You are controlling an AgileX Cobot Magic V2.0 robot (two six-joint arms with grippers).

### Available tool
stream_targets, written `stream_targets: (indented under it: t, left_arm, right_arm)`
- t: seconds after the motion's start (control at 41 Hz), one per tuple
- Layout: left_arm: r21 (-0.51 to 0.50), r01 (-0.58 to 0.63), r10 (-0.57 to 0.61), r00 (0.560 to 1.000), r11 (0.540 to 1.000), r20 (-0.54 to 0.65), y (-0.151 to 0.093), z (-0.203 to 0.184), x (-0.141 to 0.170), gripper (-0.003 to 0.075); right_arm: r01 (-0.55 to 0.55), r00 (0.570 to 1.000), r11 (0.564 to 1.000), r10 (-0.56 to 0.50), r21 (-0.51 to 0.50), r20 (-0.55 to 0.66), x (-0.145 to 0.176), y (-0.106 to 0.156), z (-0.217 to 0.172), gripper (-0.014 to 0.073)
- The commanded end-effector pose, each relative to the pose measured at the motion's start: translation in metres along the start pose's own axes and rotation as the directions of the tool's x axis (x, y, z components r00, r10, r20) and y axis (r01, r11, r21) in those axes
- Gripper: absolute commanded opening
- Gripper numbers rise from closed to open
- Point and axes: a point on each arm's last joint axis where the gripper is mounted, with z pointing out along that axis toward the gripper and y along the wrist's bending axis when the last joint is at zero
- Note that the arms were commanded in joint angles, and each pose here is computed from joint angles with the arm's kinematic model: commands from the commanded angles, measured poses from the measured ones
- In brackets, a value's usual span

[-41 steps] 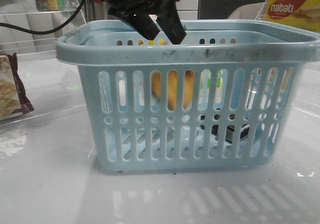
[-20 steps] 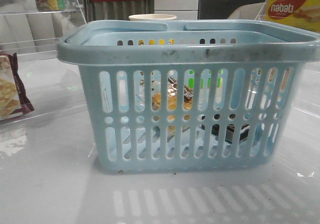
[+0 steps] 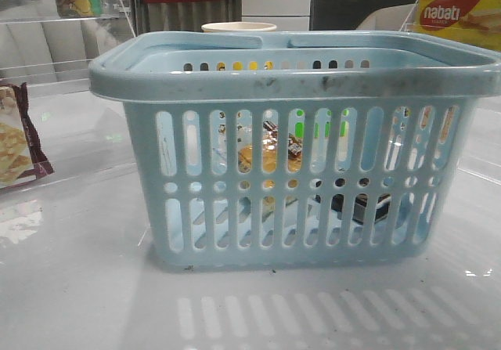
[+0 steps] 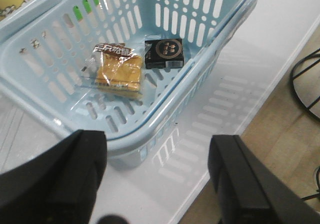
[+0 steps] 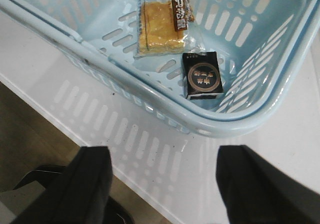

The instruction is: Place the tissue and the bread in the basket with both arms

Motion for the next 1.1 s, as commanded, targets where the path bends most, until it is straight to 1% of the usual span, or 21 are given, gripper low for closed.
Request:
stream_targets:
  t: [0.0,0.098,0.195,0.268,0.39,0.512,0.561,0.585,0.634,0.756,0.829,0.878,0.927,0.976,1.073]
  left_arm:
    - [-0.089,0.063,-0.055,0.995,0.994,0.086,0.003,-0.021,0.004,0.0496]
    - [-0.159,0.098,-0.086,0.993,0.982,0.080,0.006,-0.030,0.015,0.0496]
    - [-0.175,0.095,-0.080,0.993,0.980,0.087,0.006,-0.034,0.020,0.0496]
    - [-0.175,0.095,-0.080,0.993,0.980,0.090,0.006,-0.035,0.020,0.0496]
    - [-0.174,0.095,-0.081,0.993,0.980,0.082,0.006,-0.032,0.020,0.0496]
    - [-0.174,0.095,-0.083,0.994,0.980,0.075,0.006,-0.031,0.020,0.0495]
    - [-0.174,0.095,-0.083,0.994,0.980,0.075,0.006,-0.031,0.020,0.0477]
    - [-0.174,0.095,-0.083,0.994,0.980,0.075,0.006,-0.031,0.020,0.0468]
    - [-0.174,0.095,-0.083,0.994,0.980,0.075,0.006,-0.031,0.020,0.0417]
    - [-0.174,0.095,-0.083,0.994,0.980,0.075,0.006,-0.031,0.020,0.0276]
    - [-0.174,0.095,-0.083,0.994,0.980,0.075,0.006,-0.031,0.020,0.0194]
    - [-0.174,0.095,-0.083,0.994,0.980,0.075,0.006,-0.031,0.020,0.0134]
    - [-0.174,0.095,-0.082,0.994,0.980,0.077,0.006,-0.031,0.020,0.0092]
    - [-0.174,0.095,-0.082,0.994,0.980,0.077,0.006,-0.031,0.020,0.0094]
    - [-0.174,0.095,-0.082,0.994,0.980,0.077,0.006,-0.031,0.020,0.0092]
  right_arm:
    - [0.010,0.996,1.000,-0.011,0.015,0.084,-0.011,-0.001,-0.007,0.0552]
    - [0.041,0.996,0.996,-0.046,0.079,0.071,-0.011,-0.007,-0.006,0.0552]
    - [-0.019,0.997,0.980,0.004,0.197,0.076,-0.011,-0.024,-0.005,0.0552]
    - [-0.046,0.997,0.967,0.029,0.250,0.074,-0.011,-0.034,-0.005,0.0552]
    - [-0.079,0.996,0.956,0.064,0.284,0.061,-0.008,-0.042,-0.006,0.0552]
    - [-0.080,0.996,0.955,0.065,0.284,0.059,-0.008,-0.042,-0.006,0.0551]
    - [-0.082,0.996,0.956,0.068,0.281,0.060,-0.008,-0.042,-0.006,0.0538]
    - [-0.083,0.996,0.956,0.069,0.281,0.061,-0.008,-0.042,-0.006,0.0524]
    - [-0.086,0.996,0.957,0.072,0.277,0.061,-0.008,-0.041,-0.006,0.0472]
    - [-0.091,0.995,0.958,0.077,0.272,0.064,-0.008,-0.041,-0.006,0.0286]
    - [-0.091,0.995,0.958,0.077,0.272,0.064,-0.008,-0.041,-0.006,0.0195]
    - [-0.092,0.995,0.958,0.077,0.271,0.064,-0.008,-0.041,-0.006,0.0142]
    - [-0.092,0.995,0.958,0.077,0.271,0.064,-0.008,-0.041,-0.006,0.0102]
    - [-0.092,0.995,0.958,0.077,0.271,0.064,-0.008,-0.041,-0.006,0.0055]
    - [-0.092,0.995,0.958,0.077,0.271,0.064,-0.008,-0.041,-0.006,0.0058]
